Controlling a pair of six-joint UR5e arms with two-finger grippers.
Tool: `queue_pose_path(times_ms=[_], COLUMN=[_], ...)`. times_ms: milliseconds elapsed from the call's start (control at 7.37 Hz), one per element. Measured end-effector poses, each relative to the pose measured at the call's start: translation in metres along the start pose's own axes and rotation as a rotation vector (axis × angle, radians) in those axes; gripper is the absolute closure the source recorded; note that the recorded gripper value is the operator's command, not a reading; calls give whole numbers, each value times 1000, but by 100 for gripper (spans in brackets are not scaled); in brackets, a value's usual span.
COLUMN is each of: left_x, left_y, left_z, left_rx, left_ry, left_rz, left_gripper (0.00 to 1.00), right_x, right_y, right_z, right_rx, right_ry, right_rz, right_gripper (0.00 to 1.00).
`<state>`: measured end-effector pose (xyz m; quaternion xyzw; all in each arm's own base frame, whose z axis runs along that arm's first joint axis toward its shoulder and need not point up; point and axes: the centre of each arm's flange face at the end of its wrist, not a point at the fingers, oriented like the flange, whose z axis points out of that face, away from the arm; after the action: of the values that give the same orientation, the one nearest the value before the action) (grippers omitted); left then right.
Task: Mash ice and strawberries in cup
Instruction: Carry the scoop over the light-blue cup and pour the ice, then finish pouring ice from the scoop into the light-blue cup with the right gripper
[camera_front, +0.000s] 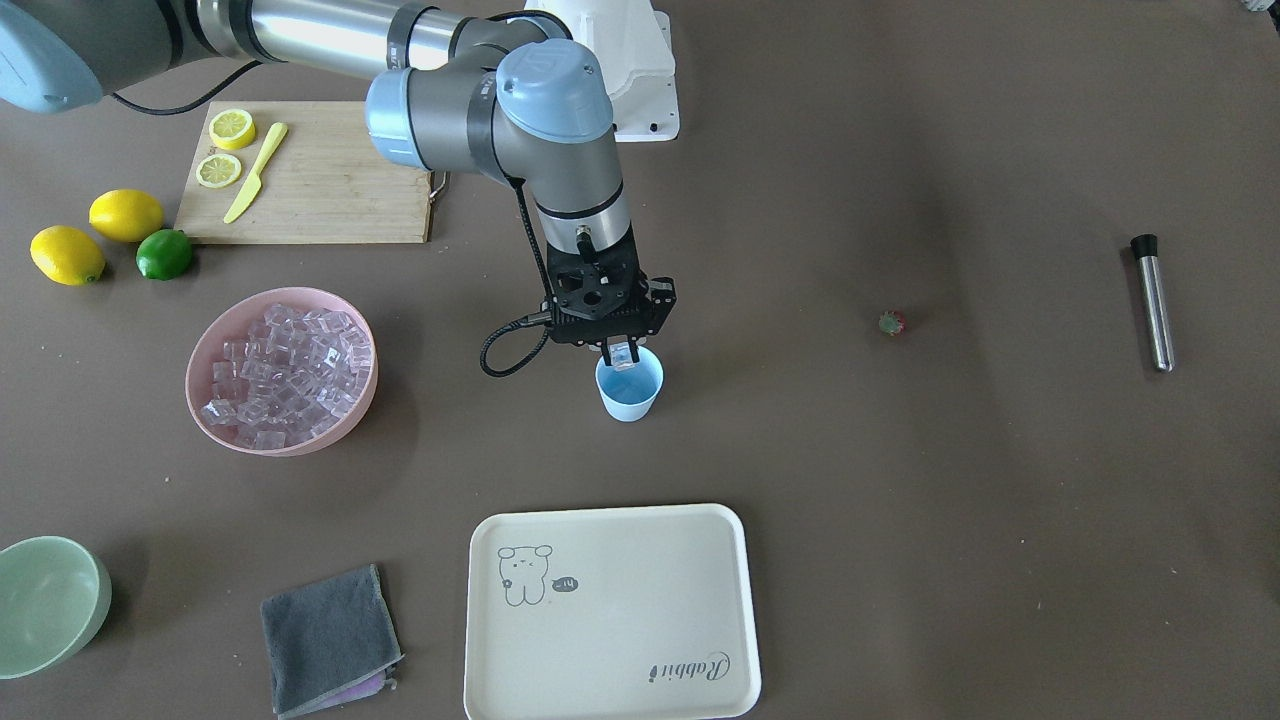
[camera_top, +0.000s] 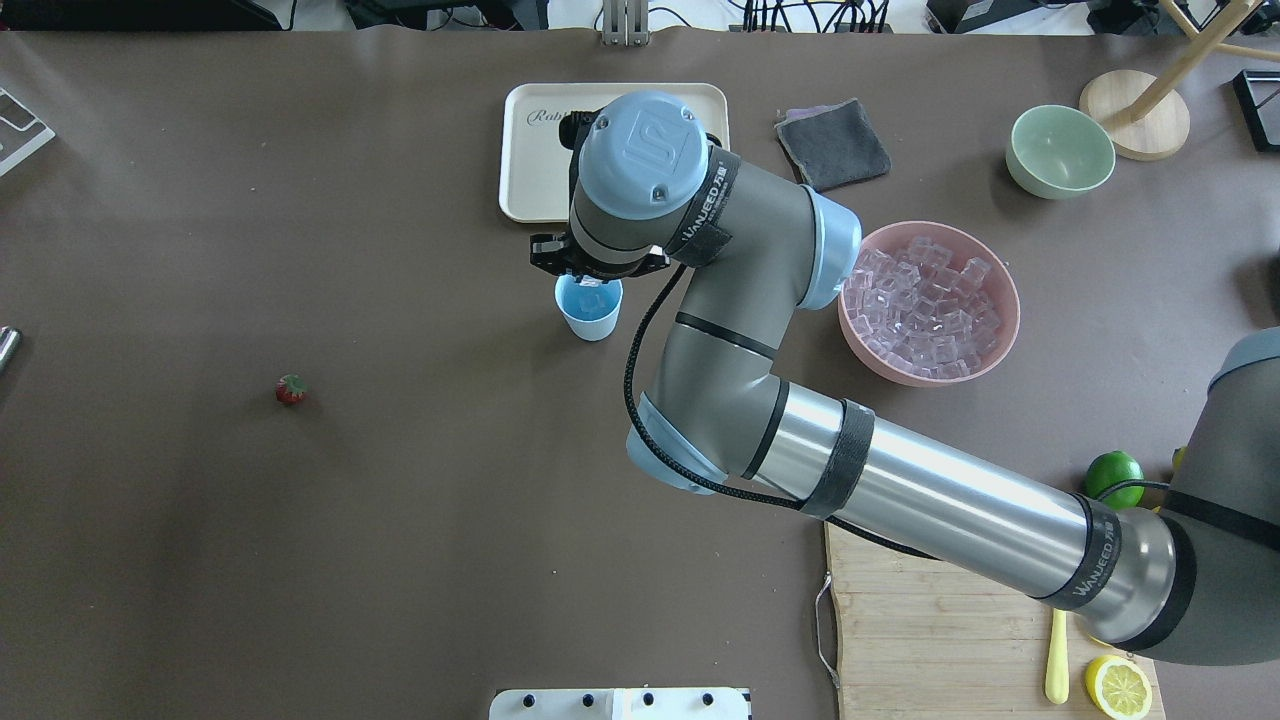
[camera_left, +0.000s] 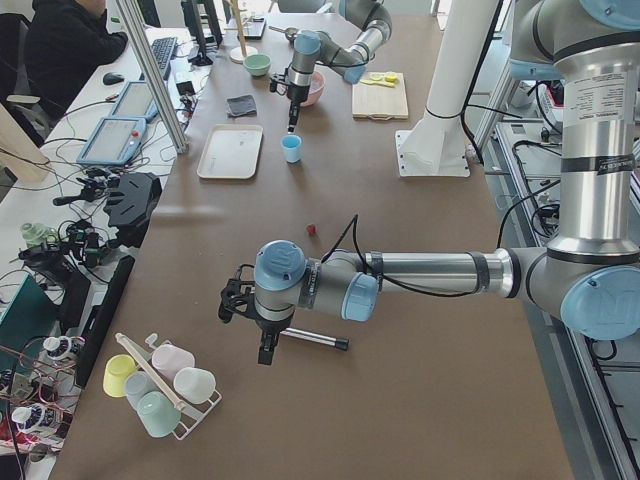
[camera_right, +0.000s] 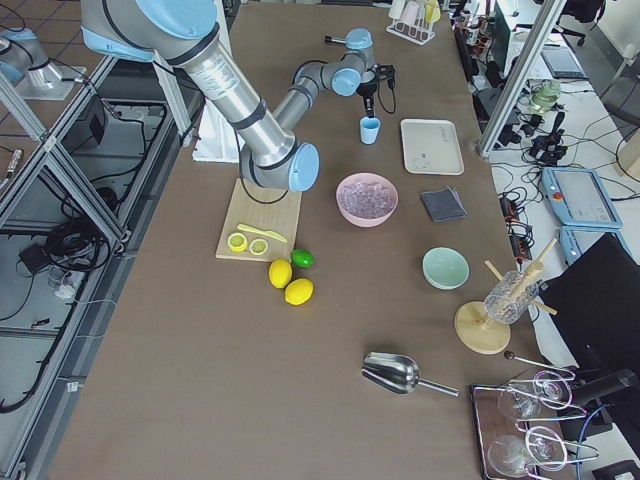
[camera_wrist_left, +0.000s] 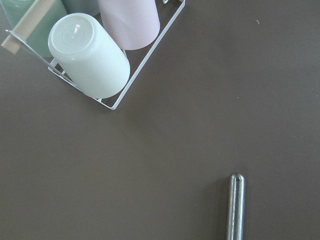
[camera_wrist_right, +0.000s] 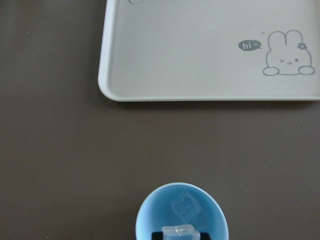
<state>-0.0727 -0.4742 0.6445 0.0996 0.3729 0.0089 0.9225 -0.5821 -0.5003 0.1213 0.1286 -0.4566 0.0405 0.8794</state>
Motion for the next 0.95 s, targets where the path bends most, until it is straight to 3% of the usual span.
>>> queue_pose_path(times_ms=[136,271,407,950], left_x=[-2,-4,-5,-1], left_y=[0,1,1,-3], left_z=[2,4,5,1], left_rx=[-4,-8,-10,2], left_ry=[0,0,-1,0], left_rz=[-2,-5,-7,-1], left_gripper=[1,1,1,1], right_x=[-1,1,2,15], right_y=[4,5,4,-6], right_z=[10,17,18,8], right_rx=[13,17,20,3], right_ry=[-8,-6,-6,14], right_rz=[9,12,14,17], right_gripper=[97,83,1,0])
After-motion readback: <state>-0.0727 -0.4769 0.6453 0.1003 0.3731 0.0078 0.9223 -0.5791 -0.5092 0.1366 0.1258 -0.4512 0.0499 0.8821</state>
